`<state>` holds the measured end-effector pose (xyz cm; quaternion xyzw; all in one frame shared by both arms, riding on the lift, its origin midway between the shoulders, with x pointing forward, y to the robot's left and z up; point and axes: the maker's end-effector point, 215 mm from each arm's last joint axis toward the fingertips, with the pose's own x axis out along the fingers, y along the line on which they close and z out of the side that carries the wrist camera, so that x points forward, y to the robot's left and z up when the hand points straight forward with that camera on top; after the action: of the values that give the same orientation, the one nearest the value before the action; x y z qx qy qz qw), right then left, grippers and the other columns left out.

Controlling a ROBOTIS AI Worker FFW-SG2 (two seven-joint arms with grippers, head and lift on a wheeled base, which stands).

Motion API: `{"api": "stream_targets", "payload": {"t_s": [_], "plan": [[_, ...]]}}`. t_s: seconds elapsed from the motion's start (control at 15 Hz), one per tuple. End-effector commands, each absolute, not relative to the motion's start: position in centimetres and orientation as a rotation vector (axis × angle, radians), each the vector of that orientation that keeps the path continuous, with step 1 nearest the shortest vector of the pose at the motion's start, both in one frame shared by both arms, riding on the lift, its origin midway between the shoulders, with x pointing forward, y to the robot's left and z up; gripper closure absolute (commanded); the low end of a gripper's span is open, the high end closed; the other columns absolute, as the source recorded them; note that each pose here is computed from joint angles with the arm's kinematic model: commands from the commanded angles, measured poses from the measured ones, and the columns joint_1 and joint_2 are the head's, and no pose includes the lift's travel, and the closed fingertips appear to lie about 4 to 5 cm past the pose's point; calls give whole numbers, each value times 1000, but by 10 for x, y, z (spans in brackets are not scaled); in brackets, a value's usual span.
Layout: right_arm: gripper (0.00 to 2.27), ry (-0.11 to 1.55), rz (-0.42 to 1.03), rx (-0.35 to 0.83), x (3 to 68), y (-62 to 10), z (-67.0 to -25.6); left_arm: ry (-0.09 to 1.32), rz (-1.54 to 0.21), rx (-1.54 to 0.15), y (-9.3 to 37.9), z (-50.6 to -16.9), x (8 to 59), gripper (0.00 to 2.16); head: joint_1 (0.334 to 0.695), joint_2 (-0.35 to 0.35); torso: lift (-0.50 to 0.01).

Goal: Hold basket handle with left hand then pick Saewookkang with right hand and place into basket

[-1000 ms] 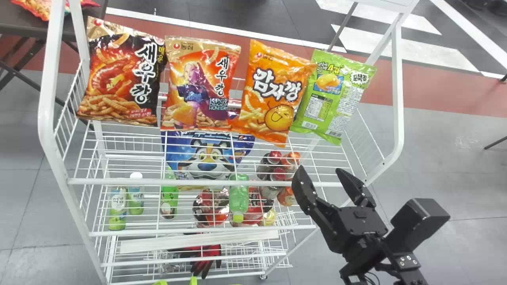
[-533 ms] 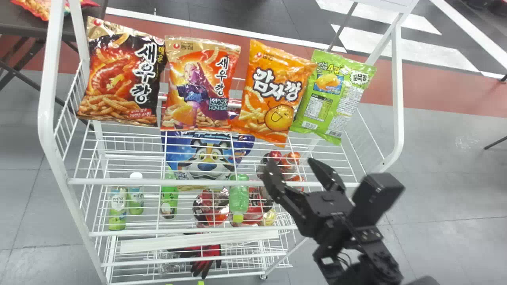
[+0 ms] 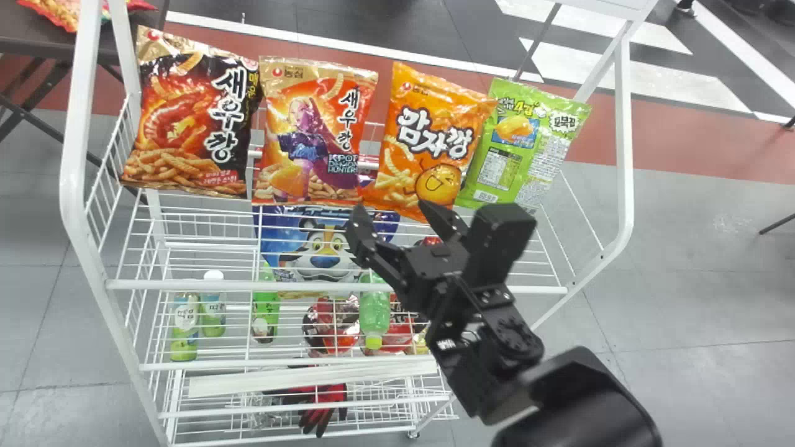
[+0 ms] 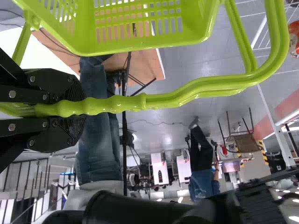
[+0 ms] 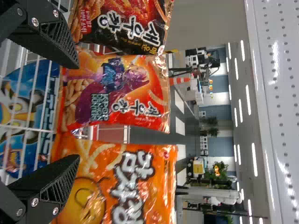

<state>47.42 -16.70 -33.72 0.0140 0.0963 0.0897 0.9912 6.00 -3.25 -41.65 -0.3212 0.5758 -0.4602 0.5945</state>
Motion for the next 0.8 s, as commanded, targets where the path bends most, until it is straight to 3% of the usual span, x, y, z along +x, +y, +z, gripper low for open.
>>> {"api": "stream_targets", "payload": {"t_s": [0.0, 0.73], "plan": [[140, 182, 207, 15, 495, -147, -343, 1348, -1059, -731, -32, -421, 59, 1821, 695, -350, -19], [140, 167, 213, 13, 574, -126, -346, 1374, -1046, -726, -31, -431, 55, 1821, 695, -301, -19]]}}
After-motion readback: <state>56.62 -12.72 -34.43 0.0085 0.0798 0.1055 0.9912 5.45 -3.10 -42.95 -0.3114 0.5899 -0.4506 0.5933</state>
